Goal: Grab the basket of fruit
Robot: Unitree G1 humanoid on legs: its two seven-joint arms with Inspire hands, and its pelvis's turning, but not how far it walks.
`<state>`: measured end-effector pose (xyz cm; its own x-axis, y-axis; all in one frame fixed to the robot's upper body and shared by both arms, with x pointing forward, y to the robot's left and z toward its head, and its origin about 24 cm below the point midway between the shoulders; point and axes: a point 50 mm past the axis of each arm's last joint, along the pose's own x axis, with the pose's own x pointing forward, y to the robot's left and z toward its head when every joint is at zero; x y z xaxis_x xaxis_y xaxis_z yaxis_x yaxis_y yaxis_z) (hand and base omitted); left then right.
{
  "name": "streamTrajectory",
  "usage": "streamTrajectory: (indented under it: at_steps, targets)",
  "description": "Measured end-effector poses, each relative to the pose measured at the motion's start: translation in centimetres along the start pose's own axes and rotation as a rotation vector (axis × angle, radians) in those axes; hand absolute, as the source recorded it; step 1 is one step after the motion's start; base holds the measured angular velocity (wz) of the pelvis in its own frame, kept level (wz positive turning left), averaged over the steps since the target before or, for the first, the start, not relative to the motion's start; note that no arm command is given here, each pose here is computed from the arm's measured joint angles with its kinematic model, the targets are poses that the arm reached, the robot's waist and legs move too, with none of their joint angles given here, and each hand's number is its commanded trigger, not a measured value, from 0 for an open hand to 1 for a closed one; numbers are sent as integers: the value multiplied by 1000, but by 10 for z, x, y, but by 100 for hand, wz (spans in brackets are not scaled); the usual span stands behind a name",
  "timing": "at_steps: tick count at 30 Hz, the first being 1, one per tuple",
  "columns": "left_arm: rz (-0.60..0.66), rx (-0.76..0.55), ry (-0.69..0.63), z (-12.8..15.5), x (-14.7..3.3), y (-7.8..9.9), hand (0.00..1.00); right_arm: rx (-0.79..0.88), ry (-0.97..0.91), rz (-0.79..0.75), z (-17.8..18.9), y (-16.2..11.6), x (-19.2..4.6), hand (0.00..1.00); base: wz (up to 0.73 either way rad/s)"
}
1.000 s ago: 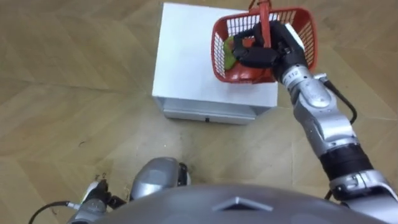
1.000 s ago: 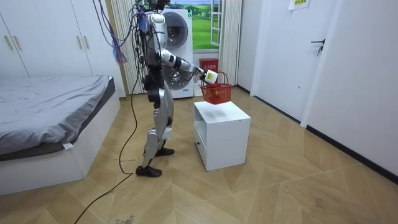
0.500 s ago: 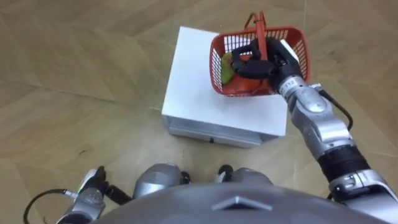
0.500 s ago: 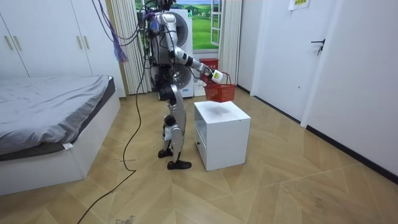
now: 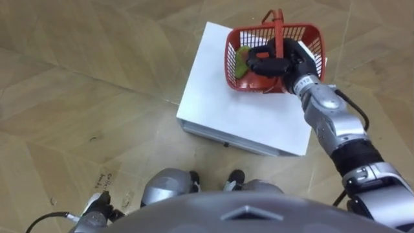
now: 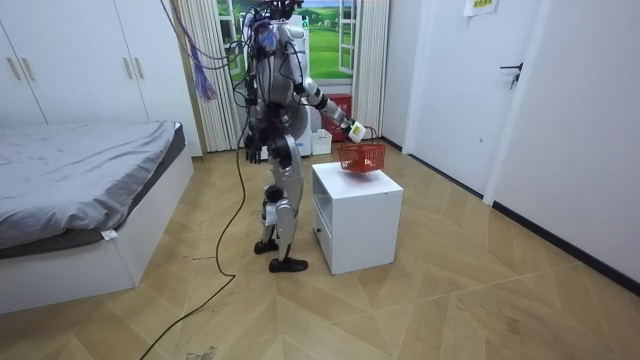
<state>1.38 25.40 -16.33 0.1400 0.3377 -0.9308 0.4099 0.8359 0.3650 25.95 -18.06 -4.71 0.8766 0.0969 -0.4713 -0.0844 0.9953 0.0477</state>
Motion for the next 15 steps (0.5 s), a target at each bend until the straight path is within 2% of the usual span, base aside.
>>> streamTrajectory:
  at_steps: [15]
  targets:
    - [-41, 15, 38, -8, -2, -12, 0, 44, 111, -39, -27, -1, 0, 0, 1]
